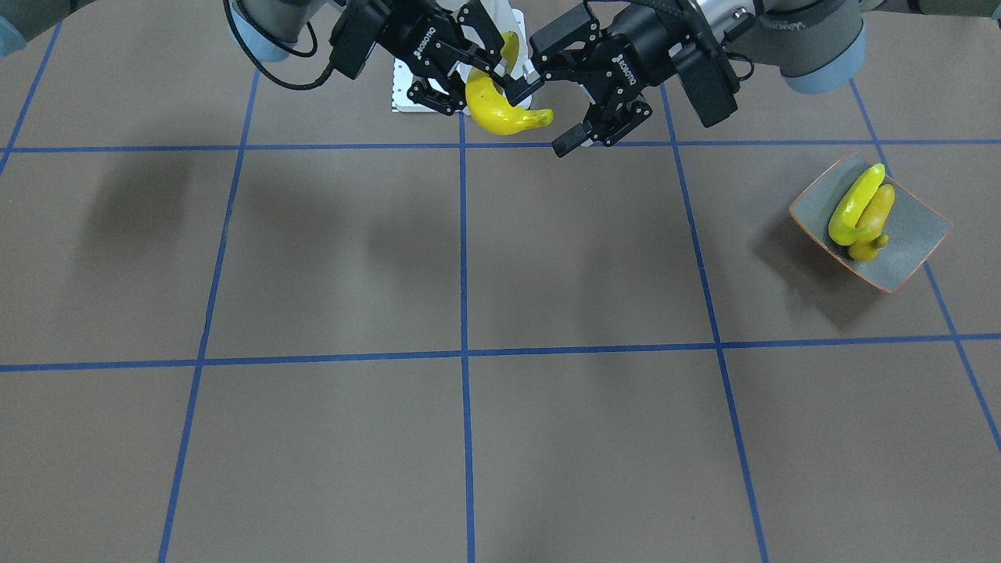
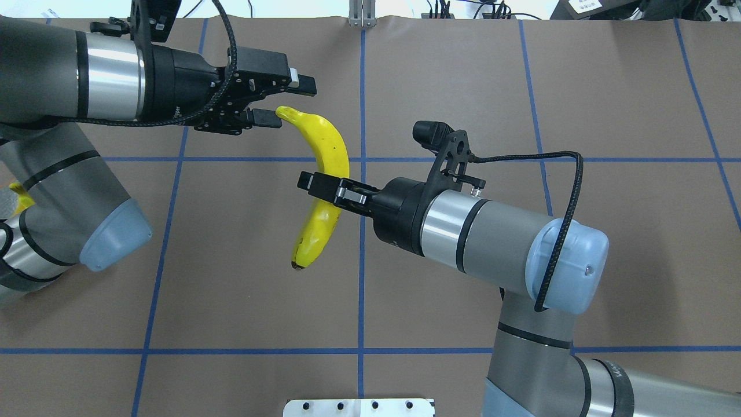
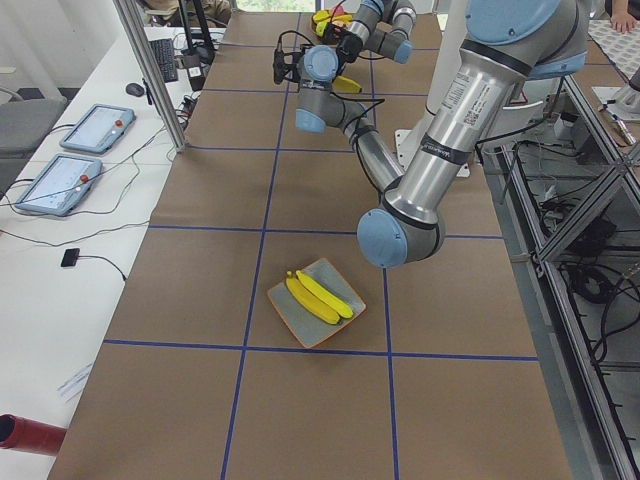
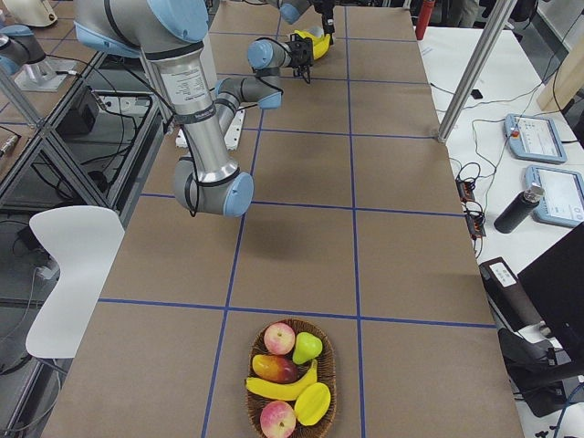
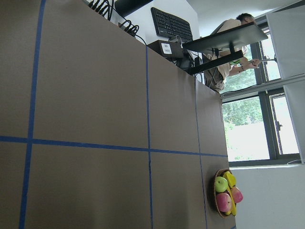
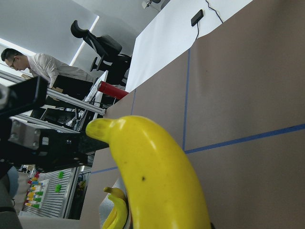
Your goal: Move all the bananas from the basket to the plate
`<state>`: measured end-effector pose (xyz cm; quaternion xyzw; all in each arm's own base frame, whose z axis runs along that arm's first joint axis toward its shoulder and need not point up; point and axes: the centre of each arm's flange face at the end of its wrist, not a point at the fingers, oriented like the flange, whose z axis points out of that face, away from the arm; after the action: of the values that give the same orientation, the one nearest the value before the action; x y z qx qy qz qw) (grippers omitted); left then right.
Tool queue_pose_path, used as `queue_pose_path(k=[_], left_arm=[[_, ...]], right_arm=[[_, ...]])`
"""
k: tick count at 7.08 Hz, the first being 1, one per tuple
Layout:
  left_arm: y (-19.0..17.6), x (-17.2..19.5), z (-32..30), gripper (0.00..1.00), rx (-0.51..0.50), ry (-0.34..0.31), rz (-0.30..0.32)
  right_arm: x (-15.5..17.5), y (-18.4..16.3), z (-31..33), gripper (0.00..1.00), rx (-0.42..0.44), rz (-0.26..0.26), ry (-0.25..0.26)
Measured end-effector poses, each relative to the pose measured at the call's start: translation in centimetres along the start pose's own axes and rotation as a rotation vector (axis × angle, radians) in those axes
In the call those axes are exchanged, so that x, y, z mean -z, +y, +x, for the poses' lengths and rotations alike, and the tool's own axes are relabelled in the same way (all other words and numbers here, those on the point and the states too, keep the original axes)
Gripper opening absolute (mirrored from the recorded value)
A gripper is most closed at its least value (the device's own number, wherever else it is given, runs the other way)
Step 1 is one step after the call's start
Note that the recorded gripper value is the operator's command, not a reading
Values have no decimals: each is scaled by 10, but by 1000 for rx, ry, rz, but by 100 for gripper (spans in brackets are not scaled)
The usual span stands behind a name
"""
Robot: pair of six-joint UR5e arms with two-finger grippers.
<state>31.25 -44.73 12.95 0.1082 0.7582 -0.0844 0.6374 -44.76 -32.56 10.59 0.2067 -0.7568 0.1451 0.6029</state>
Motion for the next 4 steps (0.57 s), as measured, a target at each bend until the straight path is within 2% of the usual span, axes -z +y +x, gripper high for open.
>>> queue_pose_path(k=[2, 4], left_arm=[[3, -2, 0, 87, 1, 1, -5], [8, -4, 1, 87, -1, 14, -17]], right_arm=[[-2, 2, -5, 0, -6, 9, -10], [-4, -1, -10, 0, -74, 40, -13]])
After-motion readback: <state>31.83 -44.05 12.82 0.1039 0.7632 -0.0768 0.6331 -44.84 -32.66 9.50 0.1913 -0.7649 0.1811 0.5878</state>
